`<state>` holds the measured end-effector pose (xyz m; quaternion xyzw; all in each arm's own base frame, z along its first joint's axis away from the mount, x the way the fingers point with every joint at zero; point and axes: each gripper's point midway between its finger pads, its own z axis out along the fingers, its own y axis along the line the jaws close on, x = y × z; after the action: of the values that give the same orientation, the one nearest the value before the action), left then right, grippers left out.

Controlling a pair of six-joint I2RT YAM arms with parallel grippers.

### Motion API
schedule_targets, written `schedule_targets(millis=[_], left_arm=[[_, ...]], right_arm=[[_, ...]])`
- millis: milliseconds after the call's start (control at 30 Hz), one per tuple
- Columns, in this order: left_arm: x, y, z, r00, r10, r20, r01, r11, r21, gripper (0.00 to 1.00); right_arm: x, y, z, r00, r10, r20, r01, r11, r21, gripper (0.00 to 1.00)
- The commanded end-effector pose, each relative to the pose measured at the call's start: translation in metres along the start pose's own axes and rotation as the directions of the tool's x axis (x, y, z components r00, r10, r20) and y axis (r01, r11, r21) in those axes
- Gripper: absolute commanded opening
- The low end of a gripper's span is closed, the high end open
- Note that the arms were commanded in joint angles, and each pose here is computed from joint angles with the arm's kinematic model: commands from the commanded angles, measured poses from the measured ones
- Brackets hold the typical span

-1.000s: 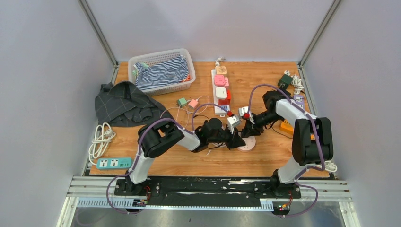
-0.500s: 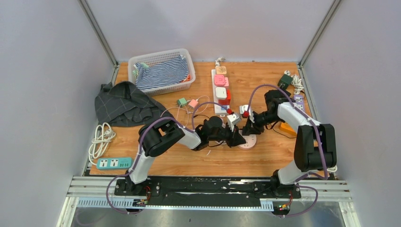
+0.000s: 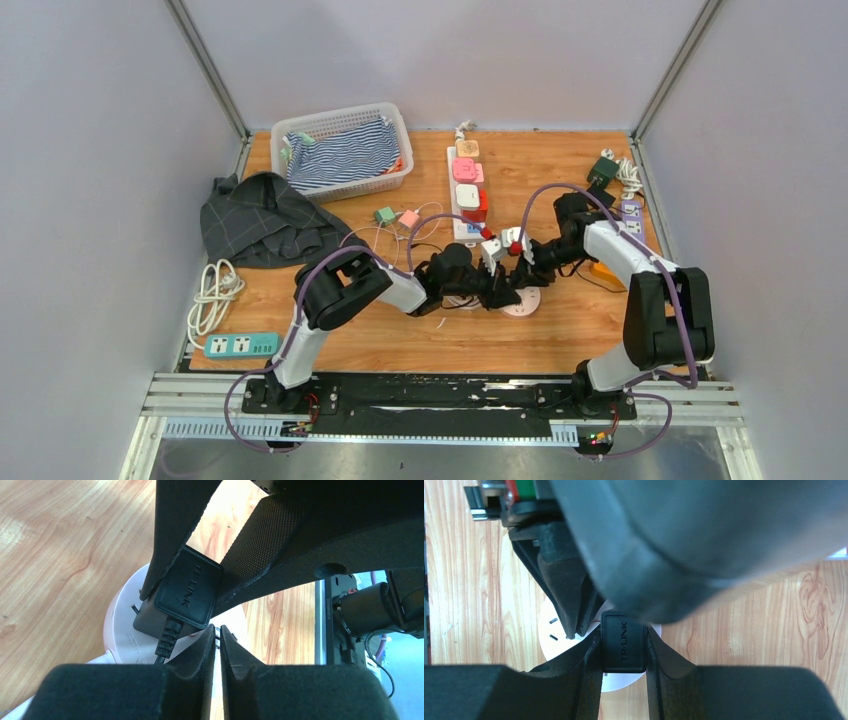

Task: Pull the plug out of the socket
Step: Remove the plug from the socket.

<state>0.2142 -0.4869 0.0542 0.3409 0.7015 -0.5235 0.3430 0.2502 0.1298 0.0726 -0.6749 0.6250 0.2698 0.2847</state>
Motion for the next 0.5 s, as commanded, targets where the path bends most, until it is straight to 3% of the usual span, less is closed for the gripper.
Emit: schedule_targets(millis=[0, 233, 367, 467], left_arm=[[0.024, 0.02, -0.003, 0.998, -0.01, -0.066, 0.006, 0.998, -0.066, 0.12], [0.026, 0.021, -0.002, 0.998, -0.011, -0.069, 0.006, 0.998, -0.068, 0.12], [0.026, 0.02, -0.002, 0.997, -0.016, -0.07, 0.012, 0.998, -0.062, 0.13], [0.025, 0.019, -0.003, 0.998, -0.015, -0.068, 0.011, 0.998, -0.059, 0.14]], right_arm=[[-0.003, -0.003, 0.002, 0.997, 0.082, -0.012, -0.081, 0.995, 0.049, 0.0], [-0.007, -0.002, 0.0, 0.994, 0.108, 0.011, -0.108, 0.993, 0.037, 0.0], [-0.019, 0.014, 0.002, 0.992, 0.107, 0.068, -0.102, 0.993, -0.065, 0.0], [-0.007, 0.012, 0.003, 0.995, 0.099, 0.02, -0.098, 0.994, -0.048, 0.0]])
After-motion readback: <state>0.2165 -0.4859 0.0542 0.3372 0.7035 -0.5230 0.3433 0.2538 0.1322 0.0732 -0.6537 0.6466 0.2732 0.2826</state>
